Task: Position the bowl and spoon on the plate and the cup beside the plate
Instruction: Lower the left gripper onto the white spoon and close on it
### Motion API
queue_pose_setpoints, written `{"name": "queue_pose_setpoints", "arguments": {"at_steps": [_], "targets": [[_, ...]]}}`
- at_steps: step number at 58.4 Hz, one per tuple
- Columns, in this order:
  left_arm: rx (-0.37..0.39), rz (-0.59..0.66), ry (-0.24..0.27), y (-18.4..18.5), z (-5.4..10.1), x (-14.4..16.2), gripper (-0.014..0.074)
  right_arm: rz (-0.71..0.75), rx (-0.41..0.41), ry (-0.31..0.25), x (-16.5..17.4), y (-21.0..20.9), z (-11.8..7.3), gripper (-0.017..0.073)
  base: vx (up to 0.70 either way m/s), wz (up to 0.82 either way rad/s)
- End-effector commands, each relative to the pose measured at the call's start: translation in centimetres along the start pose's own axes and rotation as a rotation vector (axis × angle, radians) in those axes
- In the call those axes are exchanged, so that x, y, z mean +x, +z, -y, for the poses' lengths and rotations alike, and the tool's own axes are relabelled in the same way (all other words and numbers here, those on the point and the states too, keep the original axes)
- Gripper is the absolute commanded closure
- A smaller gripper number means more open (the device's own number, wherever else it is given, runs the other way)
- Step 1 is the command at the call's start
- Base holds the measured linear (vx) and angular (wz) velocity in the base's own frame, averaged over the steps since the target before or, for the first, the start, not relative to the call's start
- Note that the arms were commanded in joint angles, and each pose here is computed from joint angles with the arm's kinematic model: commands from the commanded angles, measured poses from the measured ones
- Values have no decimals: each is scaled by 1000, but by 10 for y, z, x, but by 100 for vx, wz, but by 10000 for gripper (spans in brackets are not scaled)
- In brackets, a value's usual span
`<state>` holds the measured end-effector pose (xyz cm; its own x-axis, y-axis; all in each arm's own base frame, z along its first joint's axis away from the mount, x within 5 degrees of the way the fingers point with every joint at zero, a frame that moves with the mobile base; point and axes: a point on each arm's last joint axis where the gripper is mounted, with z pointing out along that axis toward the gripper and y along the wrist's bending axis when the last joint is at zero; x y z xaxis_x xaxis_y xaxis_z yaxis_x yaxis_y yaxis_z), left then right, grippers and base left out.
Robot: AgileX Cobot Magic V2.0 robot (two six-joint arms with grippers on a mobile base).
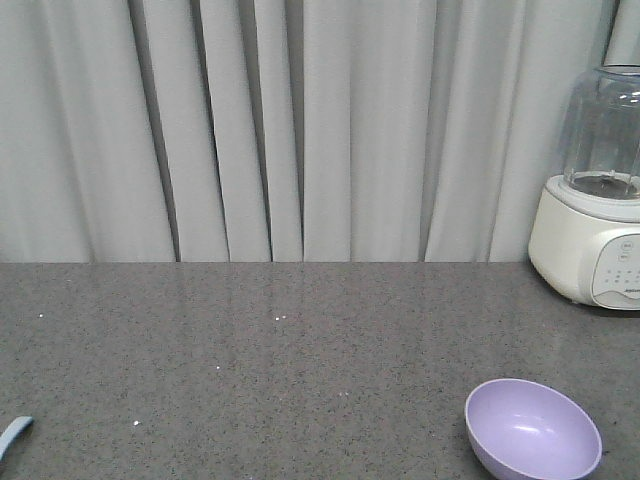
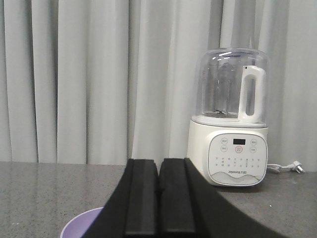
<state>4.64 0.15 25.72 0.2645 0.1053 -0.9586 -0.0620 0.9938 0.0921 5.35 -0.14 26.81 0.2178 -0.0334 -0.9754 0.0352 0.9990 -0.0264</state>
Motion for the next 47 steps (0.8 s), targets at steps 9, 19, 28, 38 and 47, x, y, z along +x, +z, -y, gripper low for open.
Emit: {"name": "queue_pose_setpoints", "arguments": {"at_steps": [9, 19, 28, 38, 47], "targets": [[-21, -27, 260, 35, -12, -97, 590, -159, 18, -27, -78, 51, 4, 568, 0, 0], [4, -230, 253, 85, -14, -100, 547, -285, 11, -30, -71, 98, 5, 546, 0, 0], [39, -379, 252, 118, -11, -72, 412, -396, 5, -28, -47, 123, 4, 465, 0, 0], [57, -501, 213, 141, -9, -45, 169, -485, 1, -27, -28, 138, 4, 266, 0, 0], [36, -656, 75, 160, -7, -14, 50, -541, -1, -27, -15, 147, 3, 92, 0, 0]]}}
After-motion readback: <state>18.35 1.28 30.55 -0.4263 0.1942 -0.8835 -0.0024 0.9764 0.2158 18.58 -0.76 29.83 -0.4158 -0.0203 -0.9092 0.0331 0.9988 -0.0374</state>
